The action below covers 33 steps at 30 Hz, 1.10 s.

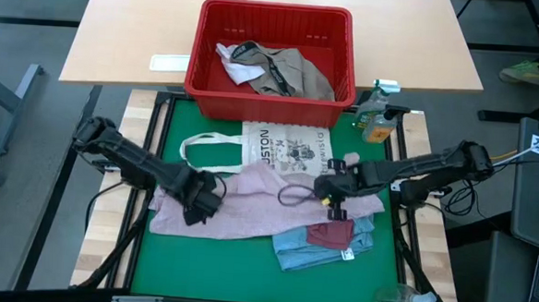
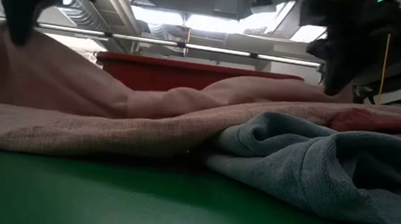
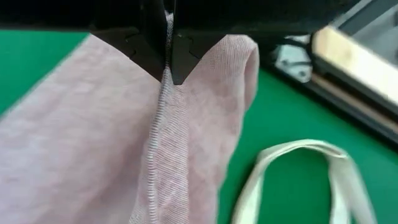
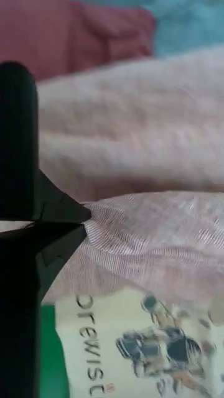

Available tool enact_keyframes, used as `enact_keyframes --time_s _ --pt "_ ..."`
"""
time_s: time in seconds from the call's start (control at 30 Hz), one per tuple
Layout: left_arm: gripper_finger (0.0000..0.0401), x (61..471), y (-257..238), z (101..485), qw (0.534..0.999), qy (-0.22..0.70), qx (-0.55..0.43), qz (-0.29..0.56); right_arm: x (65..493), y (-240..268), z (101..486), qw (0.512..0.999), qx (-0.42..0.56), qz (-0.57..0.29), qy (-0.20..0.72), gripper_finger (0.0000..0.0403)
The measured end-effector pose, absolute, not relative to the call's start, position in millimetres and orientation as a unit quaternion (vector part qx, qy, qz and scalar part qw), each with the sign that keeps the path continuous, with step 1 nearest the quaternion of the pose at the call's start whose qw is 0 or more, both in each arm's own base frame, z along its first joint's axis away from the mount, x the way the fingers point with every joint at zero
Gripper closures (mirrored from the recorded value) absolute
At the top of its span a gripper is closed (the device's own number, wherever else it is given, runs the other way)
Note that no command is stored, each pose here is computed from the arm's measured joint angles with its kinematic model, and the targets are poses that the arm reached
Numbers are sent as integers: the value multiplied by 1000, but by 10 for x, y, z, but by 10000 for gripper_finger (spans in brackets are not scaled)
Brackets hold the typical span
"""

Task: Fold Laundry from Bin
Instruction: Fold the pink shirt from the red laundry basket

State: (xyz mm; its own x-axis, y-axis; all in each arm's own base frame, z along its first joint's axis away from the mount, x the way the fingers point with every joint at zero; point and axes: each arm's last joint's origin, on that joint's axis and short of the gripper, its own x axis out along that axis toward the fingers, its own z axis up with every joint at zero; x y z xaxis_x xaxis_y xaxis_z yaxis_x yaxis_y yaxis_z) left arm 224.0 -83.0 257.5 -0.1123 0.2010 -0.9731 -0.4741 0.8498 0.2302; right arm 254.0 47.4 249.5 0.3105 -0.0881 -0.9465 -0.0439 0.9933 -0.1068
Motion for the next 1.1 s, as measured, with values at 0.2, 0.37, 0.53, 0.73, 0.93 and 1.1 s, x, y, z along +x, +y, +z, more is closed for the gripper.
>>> enact_keyframes --time_s 0.2,0.37,0.53,0.73,0.93,1.1 --pt "401 2274 -1108 2480 718 647 -105 234 2413 704 2480 792 -85 -25 604 402" --pt "401 2251 -1225 2341 736 632 -112 216 2346 844 2467 786 -94 -20 611 402" --pt "401 2195 -1302 2260 728 644 -124 202 2259 952 2451 771 -113 -10 627 402" --pt "401 2161 -1395 2255 735 642 -120 182 2216 977 2447 766 -113 -31 632 402" --pt "401 2219 -1511 2151 741 639 -118 168 2199 972 2442 760 -102 -37 641 402" --pt "390 2278 -1597 1972 728 655 -105 171 2194 980 2440 756 -93 -27 647 402"
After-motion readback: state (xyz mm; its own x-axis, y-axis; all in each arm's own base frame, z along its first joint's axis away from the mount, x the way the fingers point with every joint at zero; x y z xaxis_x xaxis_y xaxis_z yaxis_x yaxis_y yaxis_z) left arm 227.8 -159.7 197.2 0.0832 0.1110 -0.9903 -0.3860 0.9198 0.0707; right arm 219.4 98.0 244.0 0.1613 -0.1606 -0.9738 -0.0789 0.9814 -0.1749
